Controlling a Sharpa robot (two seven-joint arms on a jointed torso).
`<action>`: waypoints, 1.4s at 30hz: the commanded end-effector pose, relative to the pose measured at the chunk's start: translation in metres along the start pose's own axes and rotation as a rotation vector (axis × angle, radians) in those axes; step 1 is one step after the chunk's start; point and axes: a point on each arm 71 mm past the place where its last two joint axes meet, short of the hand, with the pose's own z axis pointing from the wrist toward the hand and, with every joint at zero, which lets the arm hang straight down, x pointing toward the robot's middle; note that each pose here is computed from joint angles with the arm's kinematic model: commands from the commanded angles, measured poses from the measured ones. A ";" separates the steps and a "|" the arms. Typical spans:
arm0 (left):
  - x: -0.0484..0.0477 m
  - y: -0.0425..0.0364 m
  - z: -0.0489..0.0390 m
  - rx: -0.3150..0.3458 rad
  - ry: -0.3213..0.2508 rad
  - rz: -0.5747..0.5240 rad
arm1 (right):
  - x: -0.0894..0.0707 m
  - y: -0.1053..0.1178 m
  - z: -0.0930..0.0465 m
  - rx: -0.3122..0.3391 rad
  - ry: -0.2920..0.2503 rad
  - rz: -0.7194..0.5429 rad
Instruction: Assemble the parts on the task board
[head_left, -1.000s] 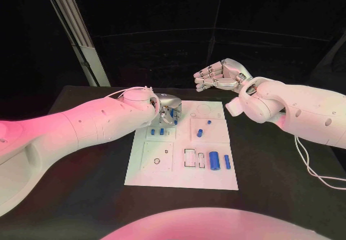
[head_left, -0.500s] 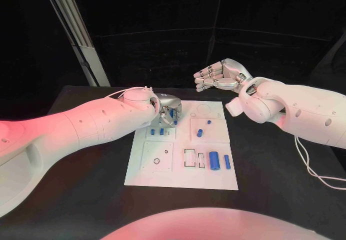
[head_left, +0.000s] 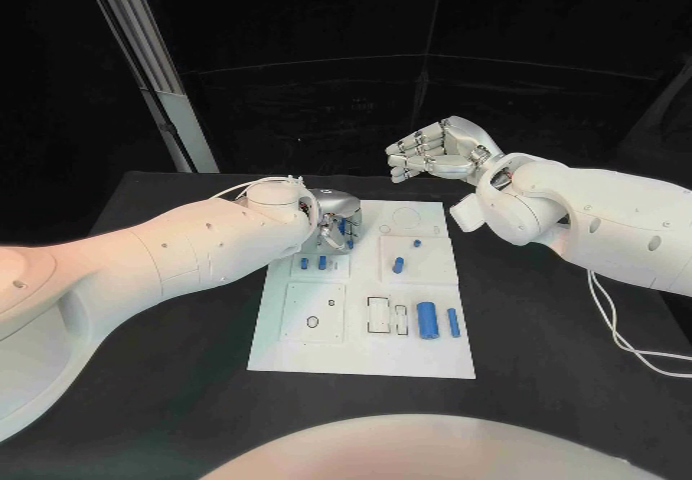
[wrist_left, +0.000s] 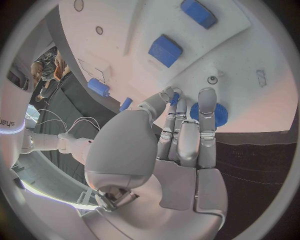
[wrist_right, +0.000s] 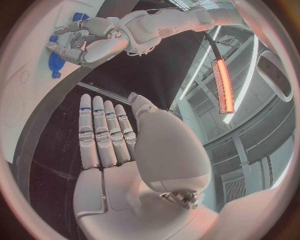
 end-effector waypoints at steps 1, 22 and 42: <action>0.0057 -0.0005 0.0005 0.010 0.018 0.001 | 0.001 0.002 0.001 -0.011 0.007 0.005; 0.0050 0.0029 -0.0002 0.000 -0.020 0.003 | 0.001 0.002 0.001 -0.012 0.007 0.006; -0.0060 0.0137 -0.0245 0.018 -0.135 -0.030 | -0.003 0.000 0.000 -0.009 -0.001 0.002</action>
